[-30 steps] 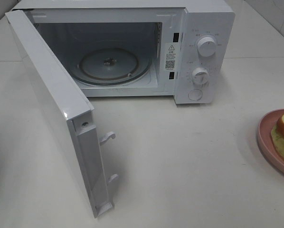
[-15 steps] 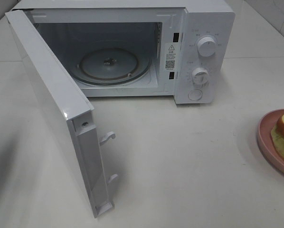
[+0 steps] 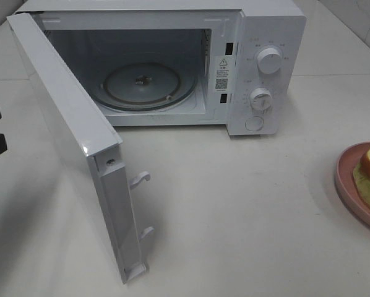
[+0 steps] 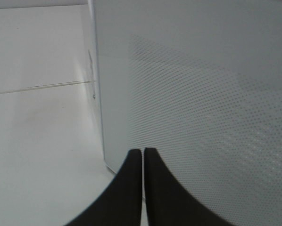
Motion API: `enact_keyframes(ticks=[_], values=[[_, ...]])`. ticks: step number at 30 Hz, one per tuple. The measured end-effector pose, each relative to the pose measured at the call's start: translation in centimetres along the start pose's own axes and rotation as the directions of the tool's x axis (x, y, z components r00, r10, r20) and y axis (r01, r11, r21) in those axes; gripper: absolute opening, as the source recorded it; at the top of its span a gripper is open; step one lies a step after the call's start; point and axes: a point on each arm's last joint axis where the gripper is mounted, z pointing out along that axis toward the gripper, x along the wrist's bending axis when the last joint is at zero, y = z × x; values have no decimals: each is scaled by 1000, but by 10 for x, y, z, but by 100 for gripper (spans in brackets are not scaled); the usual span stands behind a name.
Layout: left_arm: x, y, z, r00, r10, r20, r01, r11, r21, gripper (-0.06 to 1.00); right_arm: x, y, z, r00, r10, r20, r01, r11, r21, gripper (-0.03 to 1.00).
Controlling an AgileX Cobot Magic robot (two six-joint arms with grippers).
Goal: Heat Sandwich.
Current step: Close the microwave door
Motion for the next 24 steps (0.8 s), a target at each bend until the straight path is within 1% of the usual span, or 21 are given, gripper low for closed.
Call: enact_keyframes(ticks=[4,12,19,23,24], values=[[-10,1,11,1000,8,26,-8,1000,2,0,0,0,0,1000,0,0,0,1000,0,76],[-26,3,27,998,41,52,-41,999,1,0,0,0,0,1000,0,0,0,1000,0,76],[-35,4,39,999,14,52,-15,1000,8,0,0,0,0,1000,0,0,0,1000,0,76],[-48,6,50,996,16,91,-17,1000,7,0,0,0,0,1000,0,0,0,1000,0,76],[-48,6,50,996,16,91,-17,1000,7,0,0,0,0,1000,0,0,0,1000,0,76]])
